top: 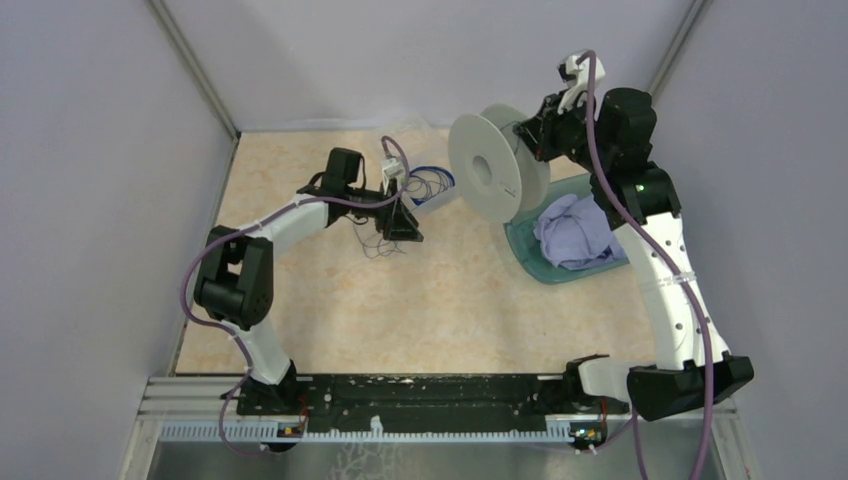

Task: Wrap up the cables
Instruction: Wrap the cable around the cable reel.

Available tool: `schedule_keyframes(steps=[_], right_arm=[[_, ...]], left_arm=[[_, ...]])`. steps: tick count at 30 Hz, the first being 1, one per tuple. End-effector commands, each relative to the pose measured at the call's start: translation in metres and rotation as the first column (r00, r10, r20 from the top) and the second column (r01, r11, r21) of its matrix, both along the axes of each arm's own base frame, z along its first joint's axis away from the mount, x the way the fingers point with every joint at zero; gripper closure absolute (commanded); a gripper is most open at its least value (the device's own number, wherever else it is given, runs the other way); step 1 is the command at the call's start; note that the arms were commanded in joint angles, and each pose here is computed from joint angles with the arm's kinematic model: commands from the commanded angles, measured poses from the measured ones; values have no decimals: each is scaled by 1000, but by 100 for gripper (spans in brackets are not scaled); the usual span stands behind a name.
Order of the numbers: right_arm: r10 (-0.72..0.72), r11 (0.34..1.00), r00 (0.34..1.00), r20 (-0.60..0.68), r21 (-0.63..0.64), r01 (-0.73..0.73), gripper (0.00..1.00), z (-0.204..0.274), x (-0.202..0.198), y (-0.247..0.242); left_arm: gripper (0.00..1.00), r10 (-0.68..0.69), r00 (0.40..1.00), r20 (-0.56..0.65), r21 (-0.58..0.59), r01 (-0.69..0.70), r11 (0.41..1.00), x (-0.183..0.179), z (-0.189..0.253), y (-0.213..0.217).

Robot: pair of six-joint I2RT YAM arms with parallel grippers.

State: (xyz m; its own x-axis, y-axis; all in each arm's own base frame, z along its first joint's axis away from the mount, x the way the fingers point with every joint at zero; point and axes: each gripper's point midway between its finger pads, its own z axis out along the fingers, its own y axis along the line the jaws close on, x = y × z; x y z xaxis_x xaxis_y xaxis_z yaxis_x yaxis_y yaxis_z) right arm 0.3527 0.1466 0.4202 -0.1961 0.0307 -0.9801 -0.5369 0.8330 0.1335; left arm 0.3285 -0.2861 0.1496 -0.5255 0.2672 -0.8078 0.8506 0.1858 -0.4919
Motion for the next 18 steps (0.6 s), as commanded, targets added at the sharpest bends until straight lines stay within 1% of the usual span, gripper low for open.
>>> schedule_keyframes(steps=[1,4,8,10,13,18], right_arm=[[9,1000,993,117,23,-12,100,30,-2,0],[8,1000,993,114,20,-11,100,28,-2,0],[7,1000,993,115,18,-9,100,28,-2,-1],[5,1000,993,119,17,-7,100,29,-3,-2],[1,1000,991,131,18,-3,100,34,-3,-2],[0,1000,988,152,31,-4,100,46,-5,-2]], left_arm=[[19,-60,997,-44,-88,56,995,-14,28,-1],[18,-61,997,-47,-99,57,993,-18,37,-1],[19,-25,1000,3,-75,25,997,-16,41,3],[21,-3,1000,27,-50,5,999,-13,38,6],[20,36,998,41,-9,-35,999,-8,26,9],[19,38,999,37,-11,-38,999,-5,14,3]])
